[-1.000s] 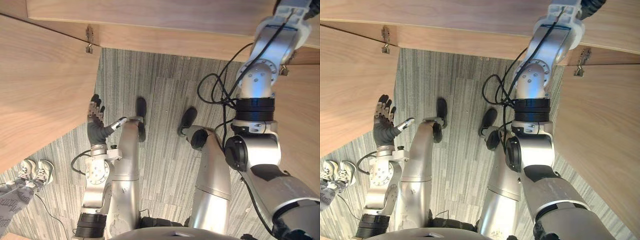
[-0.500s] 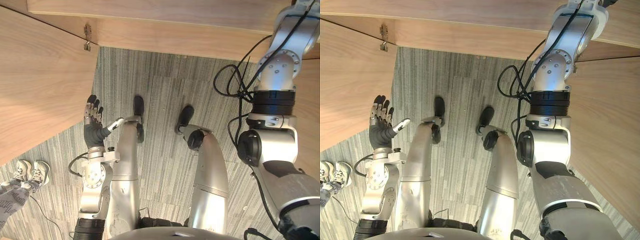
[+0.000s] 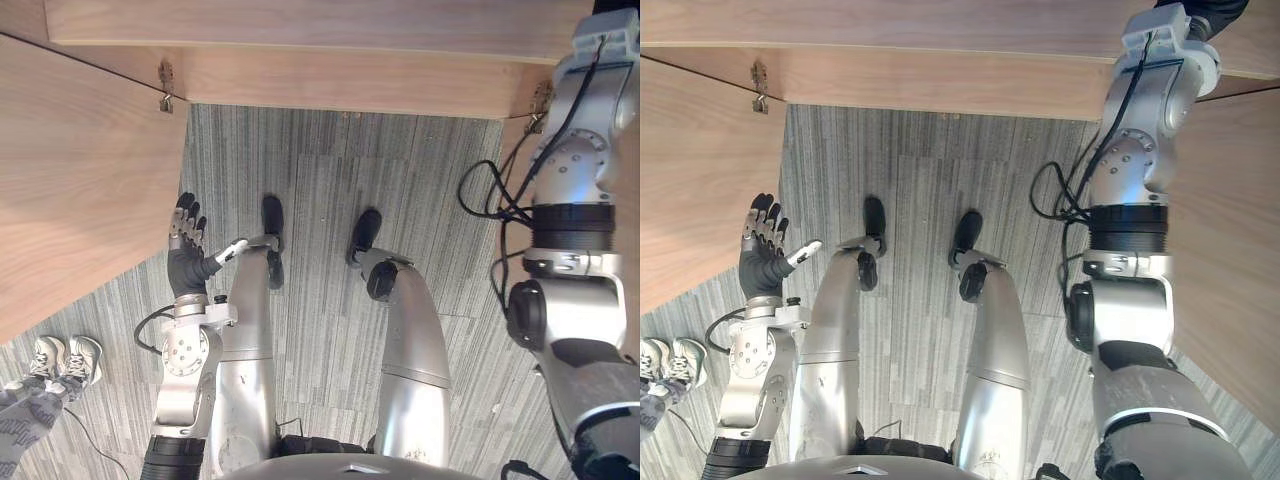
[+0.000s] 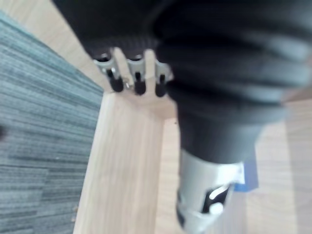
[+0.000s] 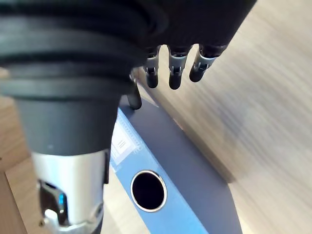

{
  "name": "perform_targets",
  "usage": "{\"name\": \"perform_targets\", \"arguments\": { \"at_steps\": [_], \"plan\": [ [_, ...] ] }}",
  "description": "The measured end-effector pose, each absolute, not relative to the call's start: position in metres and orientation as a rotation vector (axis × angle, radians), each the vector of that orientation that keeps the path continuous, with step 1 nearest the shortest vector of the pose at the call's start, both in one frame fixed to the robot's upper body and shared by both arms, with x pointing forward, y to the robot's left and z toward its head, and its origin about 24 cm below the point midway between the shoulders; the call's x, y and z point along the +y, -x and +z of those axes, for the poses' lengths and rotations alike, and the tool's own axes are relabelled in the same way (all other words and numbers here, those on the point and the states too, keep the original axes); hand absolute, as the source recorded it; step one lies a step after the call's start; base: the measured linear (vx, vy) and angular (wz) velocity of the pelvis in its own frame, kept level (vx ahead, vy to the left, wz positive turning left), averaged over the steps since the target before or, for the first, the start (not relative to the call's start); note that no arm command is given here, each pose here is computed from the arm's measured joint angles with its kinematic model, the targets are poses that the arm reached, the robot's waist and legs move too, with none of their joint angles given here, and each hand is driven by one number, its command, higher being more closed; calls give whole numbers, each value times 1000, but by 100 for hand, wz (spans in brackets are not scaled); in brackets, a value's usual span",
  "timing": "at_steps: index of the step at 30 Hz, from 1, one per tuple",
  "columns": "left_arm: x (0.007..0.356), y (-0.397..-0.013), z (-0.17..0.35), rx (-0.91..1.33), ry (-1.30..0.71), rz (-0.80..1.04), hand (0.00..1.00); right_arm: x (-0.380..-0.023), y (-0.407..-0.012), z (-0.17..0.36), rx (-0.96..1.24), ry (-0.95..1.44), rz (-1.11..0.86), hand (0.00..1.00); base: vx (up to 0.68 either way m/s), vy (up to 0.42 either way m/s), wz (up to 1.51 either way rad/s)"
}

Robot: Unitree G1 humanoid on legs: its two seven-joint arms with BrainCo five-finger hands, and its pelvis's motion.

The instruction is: Walk over to the cabinet, pick up the folder, carry it to the office cabinet, place the folder inside the office cabinet, then close the office cabinet door

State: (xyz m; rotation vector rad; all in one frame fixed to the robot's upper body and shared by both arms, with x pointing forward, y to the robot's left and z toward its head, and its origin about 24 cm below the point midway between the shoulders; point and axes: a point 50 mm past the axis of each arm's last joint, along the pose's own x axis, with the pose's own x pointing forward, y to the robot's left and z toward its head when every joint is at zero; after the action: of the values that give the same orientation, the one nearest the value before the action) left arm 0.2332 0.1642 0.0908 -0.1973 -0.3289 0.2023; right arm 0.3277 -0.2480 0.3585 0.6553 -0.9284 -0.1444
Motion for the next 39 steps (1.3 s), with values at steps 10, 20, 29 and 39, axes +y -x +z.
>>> {"name": "perform_targets", "arguments": {
  "at_steps": [10,20,29,39],
  "plan": [
    [171,-235,82,-281,129,173,0,-268,-331,340,-779,-120,-148,0,-24,17,-7],
    [183,-246,75,-233,69,175,0,-273,-333,336,-655,549,-212,0,-9,6,-3],
    [193,-264,93,-288,60,199,0,-273,-322,320,-650,804,-297,0,-2,-5,-1],
    [194,-269,93,-287,68,224,0,-256,-301,272,-789,297,-439,100,0,-9,-3]
  ]
}}
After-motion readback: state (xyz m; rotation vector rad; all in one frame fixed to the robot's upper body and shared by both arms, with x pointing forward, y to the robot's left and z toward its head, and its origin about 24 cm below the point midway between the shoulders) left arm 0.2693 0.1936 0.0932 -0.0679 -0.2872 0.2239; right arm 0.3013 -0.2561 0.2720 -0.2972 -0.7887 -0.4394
